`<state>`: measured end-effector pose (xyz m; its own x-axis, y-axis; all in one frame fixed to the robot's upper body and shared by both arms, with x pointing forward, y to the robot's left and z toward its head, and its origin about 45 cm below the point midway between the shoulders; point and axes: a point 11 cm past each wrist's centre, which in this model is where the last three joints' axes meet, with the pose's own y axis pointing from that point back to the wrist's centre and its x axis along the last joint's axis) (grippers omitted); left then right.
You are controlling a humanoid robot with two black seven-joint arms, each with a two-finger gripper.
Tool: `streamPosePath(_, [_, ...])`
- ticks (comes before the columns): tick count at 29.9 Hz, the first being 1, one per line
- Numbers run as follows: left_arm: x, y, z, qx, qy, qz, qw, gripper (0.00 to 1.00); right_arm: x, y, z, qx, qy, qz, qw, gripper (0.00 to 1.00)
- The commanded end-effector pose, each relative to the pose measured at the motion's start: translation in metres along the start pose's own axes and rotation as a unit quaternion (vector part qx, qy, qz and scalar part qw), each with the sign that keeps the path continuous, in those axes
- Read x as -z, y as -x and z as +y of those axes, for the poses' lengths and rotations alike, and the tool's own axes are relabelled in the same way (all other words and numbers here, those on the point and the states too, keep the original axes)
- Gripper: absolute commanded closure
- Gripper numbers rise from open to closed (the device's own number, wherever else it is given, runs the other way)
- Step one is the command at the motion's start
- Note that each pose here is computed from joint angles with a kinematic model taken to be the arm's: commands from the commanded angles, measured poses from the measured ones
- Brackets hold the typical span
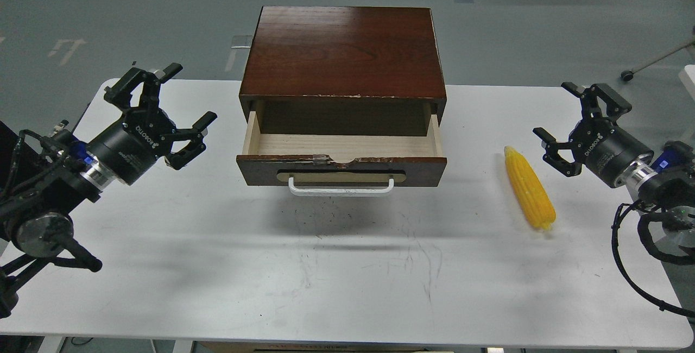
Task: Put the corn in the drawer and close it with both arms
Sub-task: 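Move the right gripper toward the yellow corn cob, then close the right gripper around the yellow corn cob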
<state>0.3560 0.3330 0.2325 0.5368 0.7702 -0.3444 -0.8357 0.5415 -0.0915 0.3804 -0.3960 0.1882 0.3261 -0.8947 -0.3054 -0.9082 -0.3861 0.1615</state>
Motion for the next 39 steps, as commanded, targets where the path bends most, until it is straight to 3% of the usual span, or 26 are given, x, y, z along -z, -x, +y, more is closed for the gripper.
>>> streamPosePath(1, [0.002,0.001,0.000,0.002,-0.003,-0.002,1.000,0.00,0.000,-0.001,0.001,-0.001,0.000,0.000,1.000,0.00])
streamPosePath(10, [-0.001,-0.003,0.002,-0.003,-0.002,-0.005,1.000,0.00,0.008,0.000,-0.001,0.008,0.003,0.021,1.000,0.00])
streamPosePath(16, [-0.005,-0.005,0.002,-0.004,-0.002,-0.013,1.000,0.00,0.061,-0.004,0.002,0.054,0.040,0.212,0.975,0.00])
streamPosePath(23, [-0.005,-0.005,0.002,-0.004,-0.002,-0.012,1.000,0.00,0.059,-0.013,0.016,0.108,0.153,0.440,0.878,0.00])
streamPosePath(28, [-0.005,-0.005,0.002,-0.004,-0.003,-0.012,1.000,0.00,0.038,-0.031,0.028,0.133,0.228,0.608,0.749,0.00])
streamPosePath(34, [-0.005,-0.004,0.001,-0.002,-0.002,-0.012,1.000,0.00,0.000,-0.042,0.028,0.154,0.275,0.641,0.700,0.00])
streamPosePath(39, [-0.005,-0.003,0.001,-0.001,-0.002,-0.011,1.000,0.00,-0.023,-0.037,0.018,0.168,0.279,0.655,0.682,0.00])
